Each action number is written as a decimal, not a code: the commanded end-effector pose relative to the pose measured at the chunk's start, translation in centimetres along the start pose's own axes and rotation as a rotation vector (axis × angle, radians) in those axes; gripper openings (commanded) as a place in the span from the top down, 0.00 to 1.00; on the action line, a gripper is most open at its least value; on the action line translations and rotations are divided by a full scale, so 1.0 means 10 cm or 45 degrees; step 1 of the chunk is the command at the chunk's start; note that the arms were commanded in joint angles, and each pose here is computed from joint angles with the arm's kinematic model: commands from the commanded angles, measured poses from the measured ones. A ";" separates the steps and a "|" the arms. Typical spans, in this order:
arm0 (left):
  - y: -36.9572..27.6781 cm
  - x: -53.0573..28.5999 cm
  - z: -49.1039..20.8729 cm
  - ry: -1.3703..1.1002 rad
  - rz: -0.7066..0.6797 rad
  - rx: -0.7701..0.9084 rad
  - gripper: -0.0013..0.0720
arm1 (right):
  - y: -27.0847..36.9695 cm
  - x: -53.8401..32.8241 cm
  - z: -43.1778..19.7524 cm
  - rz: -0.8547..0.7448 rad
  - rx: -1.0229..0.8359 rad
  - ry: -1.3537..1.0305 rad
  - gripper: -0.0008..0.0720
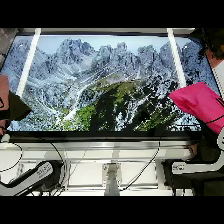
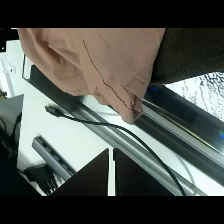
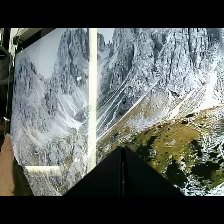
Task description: Fold the clothes and pants, and hang the long-sleeved shirts on hangers.
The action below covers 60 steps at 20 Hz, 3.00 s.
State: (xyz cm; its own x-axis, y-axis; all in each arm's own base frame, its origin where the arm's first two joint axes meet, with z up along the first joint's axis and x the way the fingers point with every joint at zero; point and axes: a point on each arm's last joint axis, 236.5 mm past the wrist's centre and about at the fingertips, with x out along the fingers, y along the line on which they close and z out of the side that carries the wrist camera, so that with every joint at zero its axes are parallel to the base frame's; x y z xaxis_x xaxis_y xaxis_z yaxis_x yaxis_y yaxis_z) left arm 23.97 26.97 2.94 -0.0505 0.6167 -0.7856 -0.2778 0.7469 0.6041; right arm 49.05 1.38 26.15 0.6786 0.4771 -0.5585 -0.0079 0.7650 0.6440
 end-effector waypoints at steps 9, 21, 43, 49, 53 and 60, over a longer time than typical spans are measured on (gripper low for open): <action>-0.11 0.12 0.25 -0.091 -0.018 0.036 0.88 | 0.00 0.00 0.00 0.000 0.000 0.001 0.96; -0.16 0.67 0.31 0.024 0.138 0.312 0.24 | 0.00 0.00 0.00 0.000 0.001 0.001 0.96; 0.07 1.12 0.13 0.115 0.162 0.408 0.82 | 0.00 0.00 0.00 0.002 0.001 0.000 0.96; 0.11 1.06 0.20 0.081 0.172 0.391 0.97 | 0.00 0.00 0.00 0.002 0.001 0.000 0.96; 0.52 0.61 0.51 -0.093 0.233 0.020 0.97 | 0.00 0.00 0.00 0.002 0.001 0.000 0.96; 0.91 -0.93 1.30 -0.858 0.027 -0.624 0.97 | 0.02 -0.01 0.00 0.005 0.001 0.000 0.96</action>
State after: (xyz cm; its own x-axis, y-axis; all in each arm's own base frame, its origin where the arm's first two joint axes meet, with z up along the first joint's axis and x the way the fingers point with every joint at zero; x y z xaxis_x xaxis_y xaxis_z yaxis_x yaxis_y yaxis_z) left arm 31.11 33.92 10.70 0.2565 0.7809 -0.5696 -0.5942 0.5922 0.5443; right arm 49.03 1.42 26.25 0.6798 0.4784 -0.5559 -0.0091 0.7634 0.6458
